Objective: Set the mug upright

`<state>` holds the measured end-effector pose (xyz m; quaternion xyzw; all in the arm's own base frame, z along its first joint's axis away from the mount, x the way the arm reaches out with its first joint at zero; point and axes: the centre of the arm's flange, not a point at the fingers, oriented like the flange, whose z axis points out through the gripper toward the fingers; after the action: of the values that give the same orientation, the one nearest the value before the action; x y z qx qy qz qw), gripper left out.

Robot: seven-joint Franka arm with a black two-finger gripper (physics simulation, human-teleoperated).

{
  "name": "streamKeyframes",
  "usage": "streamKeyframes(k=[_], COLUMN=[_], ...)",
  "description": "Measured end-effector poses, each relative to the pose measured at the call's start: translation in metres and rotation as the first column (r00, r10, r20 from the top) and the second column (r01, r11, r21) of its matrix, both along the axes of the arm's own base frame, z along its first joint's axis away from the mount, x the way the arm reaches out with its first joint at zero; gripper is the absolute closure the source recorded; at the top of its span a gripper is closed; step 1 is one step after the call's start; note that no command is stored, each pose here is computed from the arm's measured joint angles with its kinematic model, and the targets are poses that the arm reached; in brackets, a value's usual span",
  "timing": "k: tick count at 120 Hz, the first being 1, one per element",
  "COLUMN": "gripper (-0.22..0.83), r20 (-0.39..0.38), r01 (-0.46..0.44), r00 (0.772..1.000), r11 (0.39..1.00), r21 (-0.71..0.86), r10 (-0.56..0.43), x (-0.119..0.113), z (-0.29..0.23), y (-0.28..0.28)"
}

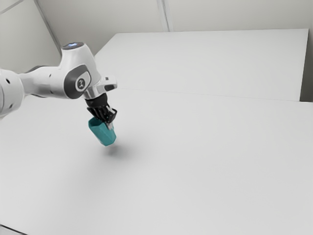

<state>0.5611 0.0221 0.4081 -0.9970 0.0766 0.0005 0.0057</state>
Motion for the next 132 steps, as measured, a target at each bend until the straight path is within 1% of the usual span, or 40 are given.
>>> streamKeyframes(k=[12,41,56,62,79,91,104,112,124,132], gripper=[0.78,0.78,0.77,0.7,0.39,0.24,0.15,0.11,0.07,0.05], r20=[0.009,-0.009,-0.008,-0.005,0.013,0.047,0.077,0.096,0.132,0.151], r01=[-0.002,-0.016,-0.029,-0.03,-0.034,-0.033,-0.033,-0.034,-0.042,-0.047], r00=[1.0,1.0,1.0,1.0,0.999,0.998,0.997,0.995,0.99,0.987], r11=[1.0,0.999,0.999,0.999,0.999,0.999,0.999,0.999,0.999,0.999], r21=[0.02,0.041,0.043,0.04,0.034,0.03,0.026,0.02,0.003,-0.006], r10=[0.002,0.016,0.029,0.03,0.034,0.032,0.031,0.032,0.041,0.048], x=[0.003,0.011,0.014,0.014,0.015,0.013,0.008,0.012,0.031,0.049], z=[-0.014,-0.051,-0.061,-0.061,-0.055,-0.031,0.001,0.024,0.073,0.108], y=[-0.003,-0.011,-0.013,-0.015,-0.021,-0.026,-0.03,-0.032,-0.035,-0.035])
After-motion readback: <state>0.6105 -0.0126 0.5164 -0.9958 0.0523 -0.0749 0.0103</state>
